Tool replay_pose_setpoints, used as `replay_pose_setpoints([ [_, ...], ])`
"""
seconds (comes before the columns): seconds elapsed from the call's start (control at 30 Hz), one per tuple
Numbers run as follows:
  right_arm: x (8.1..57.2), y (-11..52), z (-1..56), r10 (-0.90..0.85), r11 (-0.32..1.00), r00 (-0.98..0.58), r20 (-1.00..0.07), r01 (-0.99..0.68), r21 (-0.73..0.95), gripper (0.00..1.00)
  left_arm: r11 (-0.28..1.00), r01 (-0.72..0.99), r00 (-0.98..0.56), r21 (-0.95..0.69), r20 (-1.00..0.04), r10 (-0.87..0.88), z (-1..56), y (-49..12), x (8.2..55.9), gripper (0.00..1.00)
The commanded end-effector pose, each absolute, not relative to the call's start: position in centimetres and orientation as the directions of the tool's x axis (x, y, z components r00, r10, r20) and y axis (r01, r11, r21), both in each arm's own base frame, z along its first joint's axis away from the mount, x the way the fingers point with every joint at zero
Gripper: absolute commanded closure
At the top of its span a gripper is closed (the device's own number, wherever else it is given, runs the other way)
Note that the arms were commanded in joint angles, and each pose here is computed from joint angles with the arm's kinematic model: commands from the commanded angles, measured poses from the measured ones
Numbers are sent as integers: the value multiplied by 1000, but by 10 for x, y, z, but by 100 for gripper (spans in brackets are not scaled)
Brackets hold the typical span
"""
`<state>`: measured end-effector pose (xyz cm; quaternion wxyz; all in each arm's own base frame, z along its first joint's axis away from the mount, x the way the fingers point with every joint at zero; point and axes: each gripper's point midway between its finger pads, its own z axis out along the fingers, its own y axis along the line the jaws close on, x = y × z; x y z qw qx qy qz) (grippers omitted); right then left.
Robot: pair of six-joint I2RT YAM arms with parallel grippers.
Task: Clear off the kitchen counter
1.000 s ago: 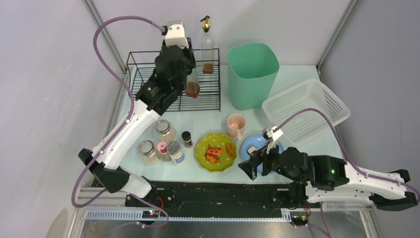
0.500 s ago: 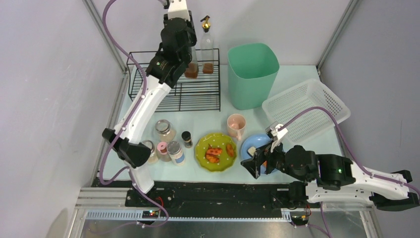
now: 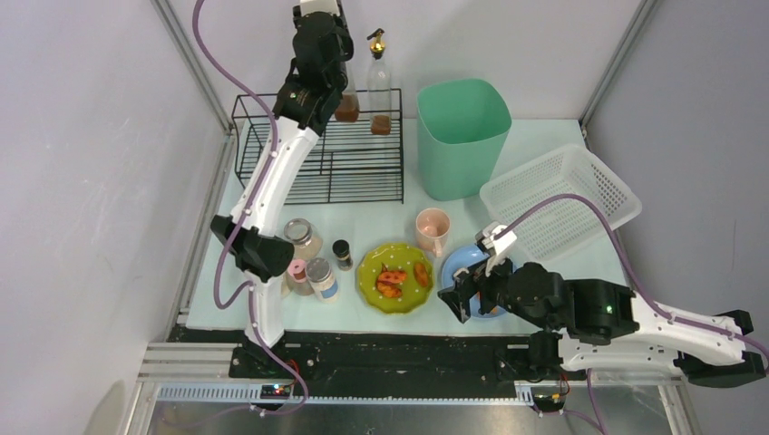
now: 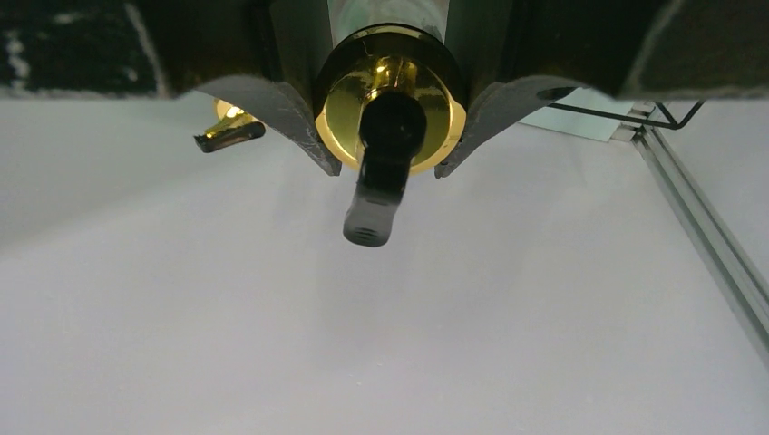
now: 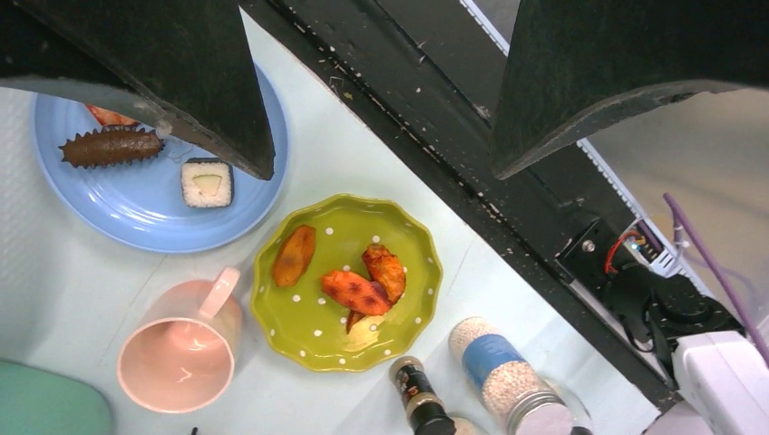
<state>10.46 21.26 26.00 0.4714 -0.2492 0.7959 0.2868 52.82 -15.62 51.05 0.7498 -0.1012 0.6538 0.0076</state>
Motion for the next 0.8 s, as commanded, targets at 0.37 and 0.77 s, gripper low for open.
replay_pose_setpoints([
  [0.37, 118, 218, 268, -97, 727, -462, -882, -638, 254, 8, 950, -105, 371, -295, -898, -237, 555, -136, 553, 100],
  [0.77, 123, 229, 260, -121, 725, -485, -866, -639, 257, 8, 942, -153, 392, -299, -893, -220, 547, -111, 572, 100],
])
